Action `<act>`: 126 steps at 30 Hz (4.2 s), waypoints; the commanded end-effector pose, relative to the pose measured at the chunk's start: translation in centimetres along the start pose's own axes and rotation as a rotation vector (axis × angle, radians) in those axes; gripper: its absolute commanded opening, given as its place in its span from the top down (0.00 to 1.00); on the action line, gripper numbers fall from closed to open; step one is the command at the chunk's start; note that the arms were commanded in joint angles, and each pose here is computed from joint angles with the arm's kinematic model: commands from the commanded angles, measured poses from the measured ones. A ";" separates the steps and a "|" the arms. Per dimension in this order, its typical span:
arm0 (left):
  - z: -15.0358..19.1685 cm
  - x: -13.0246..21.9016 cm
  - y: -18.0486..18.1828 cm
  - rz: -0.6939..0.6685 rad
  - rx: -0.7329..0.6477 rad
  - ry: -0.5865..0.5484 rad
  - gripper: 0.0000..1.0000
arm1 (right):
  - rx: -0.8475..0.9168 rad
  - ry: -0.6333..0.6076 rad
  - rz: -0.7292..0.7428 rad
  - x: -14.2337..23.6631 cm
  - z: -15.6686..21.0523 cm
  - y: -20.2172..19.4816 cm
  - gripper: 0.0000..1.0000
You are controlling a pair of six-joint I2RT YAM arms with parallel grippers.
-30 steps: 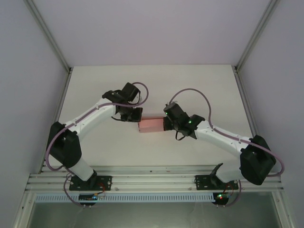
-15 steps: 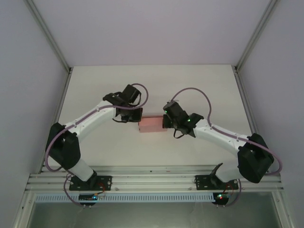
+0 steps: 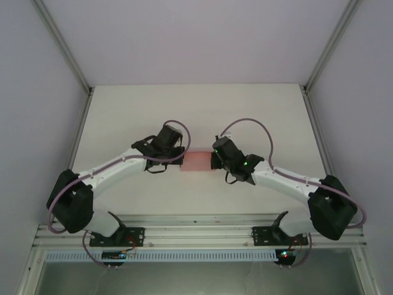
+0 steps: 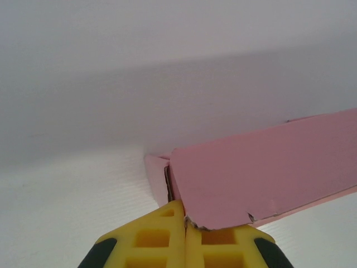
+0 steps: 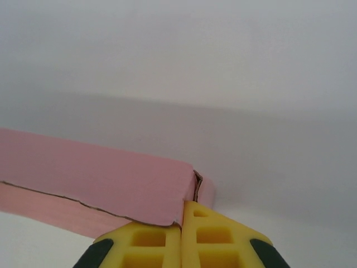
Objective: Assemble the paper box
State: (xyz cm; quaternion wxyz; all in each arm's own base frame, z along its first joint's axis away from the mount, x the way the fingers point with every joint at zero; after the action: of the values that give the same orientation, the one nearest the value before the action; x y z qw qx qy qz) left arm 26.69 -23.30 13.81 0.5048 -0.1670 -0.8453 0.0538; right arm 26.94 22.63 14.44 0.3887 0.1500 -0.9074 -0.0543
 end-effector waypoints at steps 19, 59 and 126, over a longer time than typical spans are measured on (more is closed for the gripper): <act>4.8 -1.8 0.0 -0.014 -0.086 0.194 0.90 | -0.079 -0.010 -0.133 3.3 -3.2 -0.6 0.13; 0.1 -2.2 0.2 0.421 0.195 0.104 0.33 | -0.379 0.239 -0.019 -2.0 5.1 -6.7 0.46; -4.4 9.2 16.6 -0.231 0.316 -0.395 0.00 | 1.270 0.595 -0.387 -8.4 -1.0 2.3 0.10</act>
State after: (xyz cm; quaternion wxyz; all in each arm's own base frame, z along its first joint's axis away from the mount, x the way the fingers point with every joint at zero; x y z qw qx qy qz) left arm 30.40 -5.35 19.27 0.3528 0.0187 -0.9209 0.1644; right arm 32.45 27.76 9.35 0.4402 0.5168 -0.5875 0.4404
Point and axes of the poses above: each hand's point on the last joint's axis, 136 mm out from that joint toward the fingers, its own x axis back along the fingers, its own y axis along the line the jaws close on, z = x × y, the point moved 3 cm from there along x, back along the fingers
